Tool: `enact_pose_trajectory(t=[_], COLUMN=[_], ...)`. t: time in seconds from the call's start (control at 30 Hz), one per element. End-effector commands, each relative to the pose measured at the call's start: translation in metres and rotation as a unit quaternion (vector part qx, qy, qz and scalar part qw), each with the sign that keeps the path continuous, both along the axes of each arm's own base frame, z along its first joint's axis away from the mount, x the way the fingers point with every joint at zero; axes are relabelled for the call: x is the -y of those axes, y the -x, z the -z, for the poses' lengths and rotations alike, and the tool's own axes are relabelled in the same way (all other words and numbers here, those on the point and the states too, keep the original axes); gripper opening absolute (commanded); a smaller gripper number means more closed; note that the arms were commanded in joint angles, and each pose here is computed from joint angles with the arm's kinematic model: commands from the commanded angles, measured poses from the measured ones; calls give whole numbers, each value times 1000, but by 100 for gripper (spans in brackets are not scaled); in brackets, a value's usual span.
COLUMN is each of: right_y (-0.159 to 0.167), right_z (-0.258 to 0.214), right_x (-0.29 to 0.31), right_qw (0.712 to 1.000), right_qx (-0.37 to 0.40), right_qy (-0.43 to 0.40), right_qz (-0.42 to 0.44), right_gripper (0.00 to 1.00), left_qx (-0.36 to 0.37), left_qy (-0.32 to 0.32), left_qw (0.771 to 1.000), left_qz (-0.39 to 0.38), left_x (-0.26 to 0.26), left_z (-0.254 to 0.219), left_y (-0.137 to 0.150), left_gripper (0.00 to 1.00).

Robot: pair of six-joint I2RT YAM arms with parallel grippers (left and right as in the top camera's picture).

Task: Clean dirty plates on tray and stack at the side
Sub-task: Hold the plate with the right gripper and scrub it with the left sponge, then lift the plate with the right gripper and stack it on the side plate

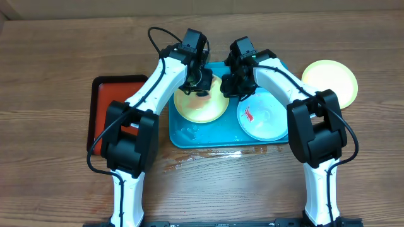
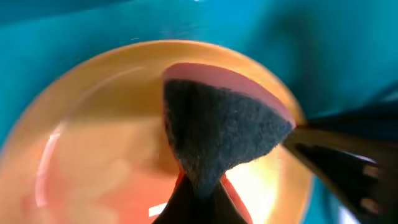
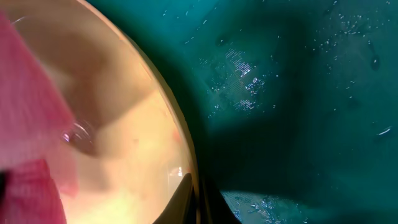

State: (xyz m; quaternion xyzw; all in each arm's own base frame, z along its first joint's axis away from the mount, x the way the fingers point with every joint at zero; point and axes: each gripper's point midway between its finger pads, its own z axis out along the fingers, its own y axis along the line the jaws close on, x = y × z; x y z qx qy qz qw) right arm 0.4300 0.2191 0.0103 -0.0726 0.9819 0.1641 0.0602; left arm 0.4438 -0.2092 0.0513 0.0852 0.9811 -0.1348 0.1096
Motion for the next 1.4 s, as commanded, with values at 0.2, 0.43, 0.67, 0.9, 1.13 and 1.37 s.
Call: enact_pose_trajectory(t=[0.2,0.43,0.67,0.9,1.13,1.37], right_y=[4,5,6,3,-3,-20], right_z=[15,15,16,16,-12,-103], right_x=[9,10,11,12,7,23], right_qw=[1000,1000,1000,1000,1000,967], right_qx=[-12,-14,-15,-9,9,166], right_qy=[22,23,27,29,29,192], right_qz=[3,3,3,4,-1,-6], right_gripper=[4,4,4,4,4,4], left_qx=[-2,19,47,82,139,116], left_qy=[-91,-103,-257,-261,-171,-107], left_qw=[996,994,954,938,945,944], left_qz=[-6,-30,-150,-212,-243,-291], left_x=[-36,-43,-112,-127,-128,-172], left_z=[34,53,34,-25,-106,-131], left_y=[6,3,-4,-12,-11,-3], left_gripper=[4,4,4,4,4,4])
